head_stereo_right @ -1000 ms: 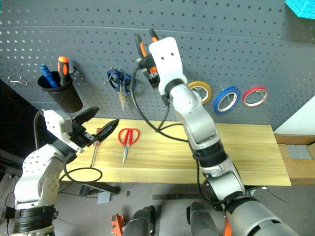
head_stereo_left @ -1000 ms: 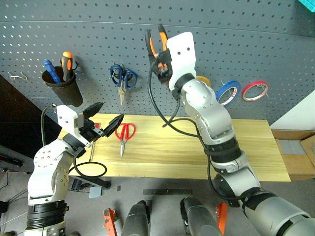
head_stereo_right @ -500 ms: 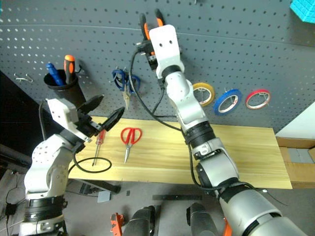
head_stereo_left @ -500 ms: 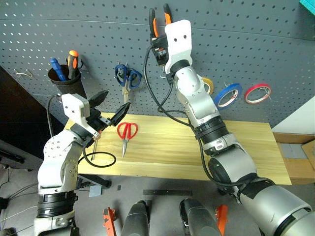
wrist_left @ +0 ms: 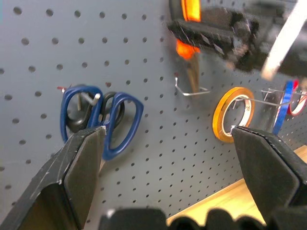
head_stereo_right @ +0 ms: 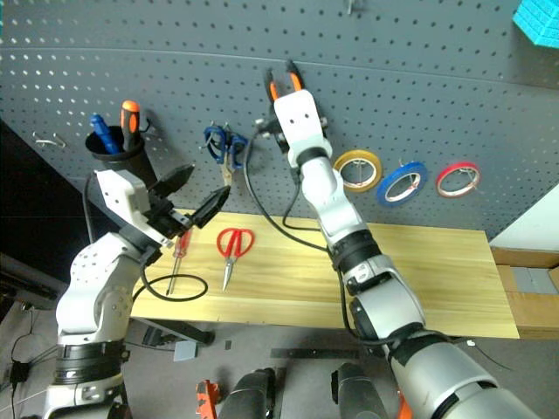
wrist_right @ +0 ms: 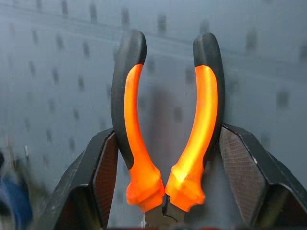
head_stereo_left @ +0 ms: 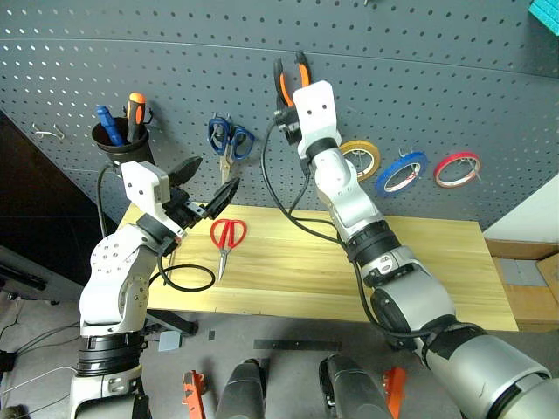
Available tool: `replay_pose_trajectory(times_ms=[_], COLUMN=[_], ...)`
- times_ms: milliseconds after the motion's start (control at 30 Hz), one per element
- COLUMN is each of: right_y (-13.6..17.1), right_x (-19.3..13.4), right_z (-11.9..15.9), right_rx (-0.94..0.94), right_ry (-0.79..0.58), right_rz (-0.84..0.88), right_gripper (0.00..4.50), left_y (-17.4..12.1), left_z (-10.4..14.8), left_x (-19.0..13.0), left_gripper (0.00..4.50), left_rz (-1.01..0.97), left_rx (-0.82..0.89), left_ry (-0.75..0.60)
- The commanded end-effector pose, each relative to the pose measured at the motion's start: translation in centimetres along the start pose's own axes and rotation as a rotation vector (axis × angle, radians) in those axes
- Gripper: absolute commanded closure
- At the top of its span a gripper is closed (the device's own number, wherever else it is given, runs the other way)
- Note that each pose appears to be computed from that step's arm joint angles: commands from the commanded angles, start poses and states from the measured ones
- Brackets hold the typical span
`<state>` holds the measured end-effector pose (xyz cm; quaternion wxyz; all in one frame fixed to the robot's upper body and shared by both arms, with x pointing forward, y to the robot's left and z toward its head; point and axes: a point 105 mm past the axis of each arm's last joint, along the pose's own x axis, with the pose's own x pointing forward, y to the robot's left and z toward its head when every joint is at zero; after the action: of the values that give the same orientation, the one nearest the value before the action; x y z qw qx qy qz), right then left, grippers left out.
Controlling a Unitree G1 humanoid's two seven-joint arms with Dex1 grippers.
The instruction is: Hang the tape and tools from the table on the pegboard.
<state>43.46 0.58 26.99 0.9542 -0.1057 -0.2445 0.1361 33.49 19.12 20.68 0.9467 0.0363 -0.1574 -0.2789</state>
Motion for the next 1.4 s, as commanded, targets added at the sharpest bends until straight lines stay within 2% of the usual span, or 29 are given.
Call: replay_pose_trajectory(times_ms=[33, 167, 233, 367, 700, 833, 900, 1000, 1100, 1267, 1400], right_y=[-0.1, -0.4, -0.7, -0.8, 0.9, 1.3, 2.5, 4.0, 5.6, 7.0, 8.2], right_x=[0.2, 0.0, -0.2, -0.4, -3.5, -5.7, -7.4, -9.9, -13.2, -16.5, -17.5], right_z=[0.9, -0.9, -1.3, -2.1, -5.5, -6.2, -6.0, -5.4, -4.6, -4.1, -3.5], right_rx=[0.007, 0.017, 0.02, 0.024, 0.016, 0.051, 0.108, 0.167, 0.217, 0.199, 0.136], right_ry=[-0.017, 0.065, 0.085, 0.129, 0.291, 0.35, 0.386, 0.435, 0.496, 0.553, 0.513], right_rz=[-0.018, -0.032, -0.045, -0.043, 0.026, 0.06, 0.168, 0.328, 0.532, 0.713, 0.811], right_gripper=[1.81, 1.81, 1.08, 0.03, 0.03, 0.03, 0.03, 0.03, 0.03, 0.03, 0.03], left_y=[-0.5, -0.6, -0.6, -0.9, -0.3, -0.3, -0.1, -0.1, 1.5, 2.8, 3.1], left_z=[0.8, 0.5, 0.4, 0.1, -1.4, -4.1, -7.1, -10.2, -13.4, -16.1, -17.4], left_x=[0.4, 0.4, 0.4, 0.5, 0.0, -0.8, -2.0, -3.8, -6.4, -8.0, -7.2], left_gripper=[0.0, 0.0, 0.0, 0.0, 0.0, 0.0, 0.0, 0.0, 0.0, 0.0, 0.0], left_rz=[-0.028, -0.033, -0.035, -0.04, 0.021, 0.068, 0.134, 0.201, 0.373, 0.498, 0.506], left_rx=[0.024, 0.021, 0.019, 0.015, 0.002, -0.015, 0.003, -0.028, -0.073, -0.108, -0.096], left_ry=[-0.029, -0.022, -0.02, -0.014, 0.052, 0.201, 0.386, 0.563, 0.745, 0.899, 0.952])
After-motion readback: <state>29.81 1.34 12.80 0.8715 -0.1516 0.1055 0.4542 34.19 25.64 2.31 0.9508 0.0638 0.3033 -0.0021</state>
